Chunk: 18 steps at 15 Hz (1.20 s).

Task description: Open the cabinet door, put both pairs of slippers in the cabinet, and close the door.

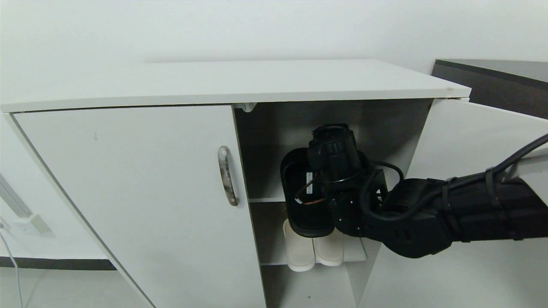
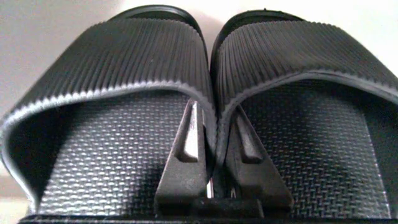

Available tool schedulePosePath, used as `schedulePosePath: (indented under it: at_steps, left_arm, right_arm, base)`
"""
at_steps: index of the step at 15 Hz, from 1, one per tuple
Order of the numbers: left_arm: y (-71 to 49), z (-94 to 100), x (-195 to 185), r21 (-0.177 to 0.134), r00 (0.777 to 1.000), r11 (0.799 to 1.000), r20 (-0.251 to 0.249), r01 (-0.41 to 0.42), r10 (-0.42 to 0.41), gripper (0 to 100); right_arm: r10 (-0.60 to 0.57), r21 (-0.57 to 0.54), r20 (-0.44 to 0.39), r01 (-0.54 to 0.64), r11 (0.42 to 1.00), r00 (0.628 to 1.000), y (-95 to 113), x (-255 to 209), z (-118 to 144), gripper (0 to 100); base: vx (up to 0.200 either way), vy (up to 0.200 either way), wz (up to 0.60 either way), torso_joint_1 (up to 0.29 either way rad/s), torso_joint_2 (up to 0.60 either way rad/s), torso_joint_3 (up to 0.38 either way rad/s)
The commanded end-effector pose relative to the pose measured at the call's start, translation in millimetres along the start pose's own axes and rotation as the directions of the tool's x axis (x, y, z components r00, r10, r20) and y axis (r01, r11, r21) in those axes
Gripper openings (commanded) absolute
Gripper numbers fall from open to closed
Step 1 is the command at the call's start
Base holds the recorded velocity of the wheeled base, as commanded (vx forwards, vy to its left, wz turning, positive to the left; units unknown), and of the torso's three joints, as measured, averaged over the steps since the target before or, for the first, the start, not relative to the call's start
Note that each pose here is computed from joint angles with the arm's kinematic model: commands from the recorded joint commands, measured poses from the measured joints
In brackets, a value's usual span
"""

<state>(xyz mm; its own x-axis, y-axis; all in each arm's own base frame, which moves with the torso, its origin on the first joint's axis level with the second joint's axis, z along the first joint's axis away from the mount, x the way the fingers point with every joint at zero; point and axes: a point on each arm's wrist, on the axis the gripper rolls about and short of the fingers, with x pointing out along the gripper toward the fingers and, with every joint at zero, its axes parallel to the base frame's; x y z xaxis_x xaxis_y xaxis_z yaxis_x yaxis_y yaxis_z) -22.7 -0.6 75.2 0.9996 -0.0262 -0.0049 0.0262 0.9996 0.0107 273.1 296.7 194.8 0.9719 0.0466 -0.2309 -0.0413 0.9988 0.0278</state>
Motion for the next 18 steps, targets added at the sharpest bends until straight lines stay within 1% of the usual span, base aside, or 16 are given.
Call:
schedulePosePath:
  at_steps: [1, 3, 6, 10, 18]
  left_arm:
    - [0.0, 0.0, 0, 0.0, 1.0, 1.0, 0.0, 0.0, 0.0, 0]
    - [0.0, 0.0, 0, -0.002, 1.0, 1.0, 0.0, 0.0, 0.0, 0]
    - [0.0, 0.0, 0, -0.002, 1.0, 1.0, 0.0, 0.0, 0.0, 0]
    - [0.0, 0.0, 0, -0.002, 1.0, 1.0, 0.0, 0.0, 0.0, 0]
    - [0.0, 0.0, 0, -0.002, 1.0, 1.0, 0.0, -0.002, 0.002, 0]
  right_arm:
    - [0.012, 0.003, -0.012, -0.012, 1.0, 1.0, 2, 10, 5, 0]
    - [0.026, 0.009, -0.042, -0.025, 1.0, 0.999, 2, 19, 7, 0]
    - [0.005, 0.032, -0.037, -0.004, 0.999, 0.999, 4, 39, 9, 0]
    - [-0.008, 0.036, -0.027, 0.009, 0.999, 1.0, 6, 55, 8, 0]
    - [-0.017, 0.025, -0.012, 0.017, 1.0, 1.0, 7, 59, 11, 0]
  base:
    - [0.0, 0.0, 0.0, 0.0, 0.0, 0.0]
    - [0.0, 0.0, 0.0, 0.0, 0.0, 0.0]
    - [0.0, 0.0, 0.0, 0.0, 0.0, 0.0]
    - [0.0, 0.0, 0.0, 0.0, 0.0, 0.0]
    - [0.0, 0.0, 0.0, 0.0, 0.0, 0.0]
